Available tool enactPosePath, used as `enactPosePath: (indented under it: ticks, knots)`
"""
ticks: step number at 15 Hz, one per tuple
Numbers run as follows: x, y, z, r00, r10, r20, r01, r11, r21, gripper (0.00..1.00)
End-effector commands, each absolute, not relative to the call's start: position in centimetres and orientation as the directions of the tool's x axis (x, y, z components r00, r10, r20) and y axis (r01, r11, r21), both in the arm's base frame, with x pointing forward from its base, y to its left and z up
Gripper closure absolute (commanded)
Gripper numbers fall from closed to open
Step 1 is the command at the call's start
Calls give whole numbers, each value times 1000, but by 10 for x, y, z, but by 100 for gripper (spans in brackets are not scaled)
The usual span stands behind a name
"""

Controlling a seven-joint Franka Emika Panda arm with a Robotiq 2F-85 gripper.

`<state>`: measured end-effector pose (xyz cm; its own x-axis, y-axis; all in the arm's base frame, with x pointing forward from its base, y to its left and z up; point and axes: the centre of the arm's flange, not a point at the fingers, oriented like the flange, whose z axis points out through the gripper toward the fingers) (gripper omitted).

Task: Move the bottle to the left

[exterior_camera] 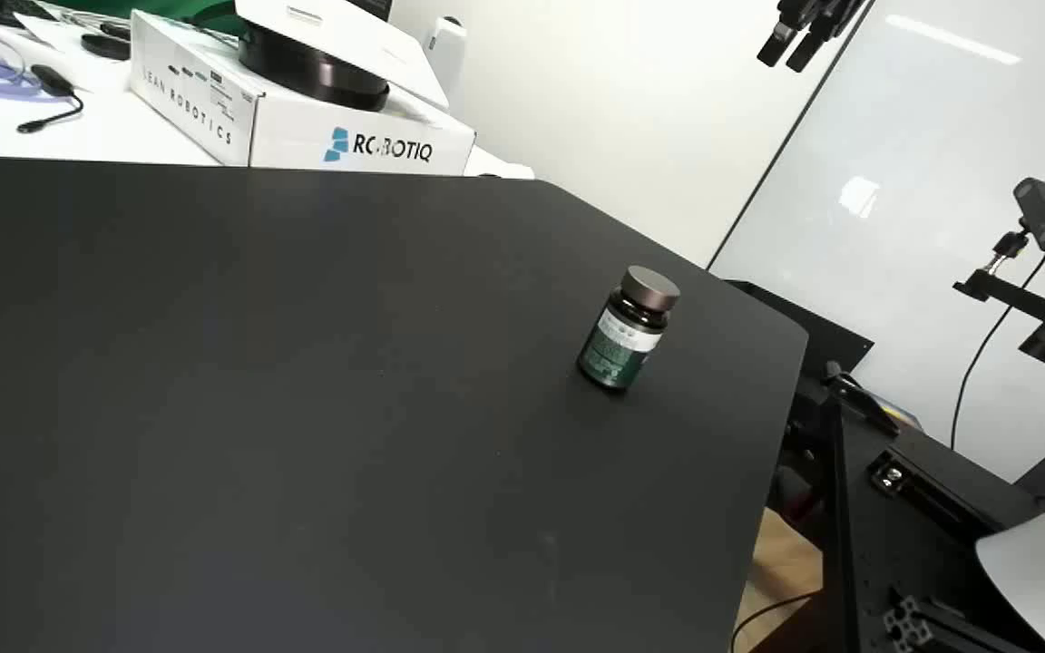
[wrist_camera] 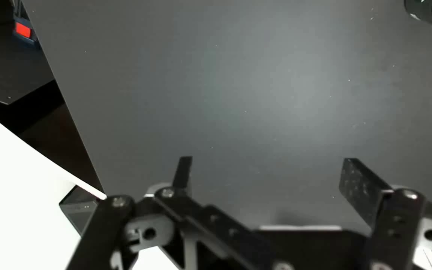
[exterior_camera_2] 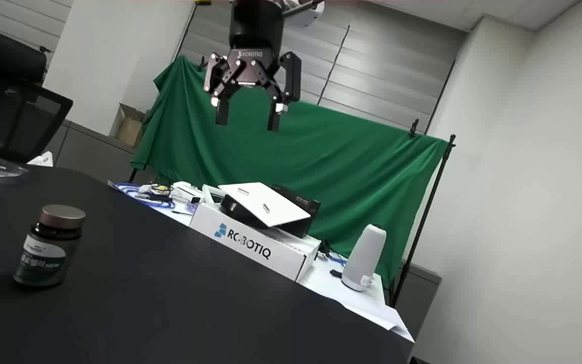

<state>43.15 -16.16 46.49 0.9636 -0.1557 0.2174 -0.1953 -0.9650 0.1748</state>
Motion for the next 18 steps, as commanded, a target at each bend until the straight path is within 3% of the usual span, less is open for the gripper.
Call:
enactPosePath:
  ticks: [1,10,18]
  knots:
    - [432,-162,465,964,-156,218,-195,-965,175,0]
    - [439,-144,459,962,-151,226,-191,-967,169,0]
    - [421,-1,381,983,148,112,139,-986,88,0]
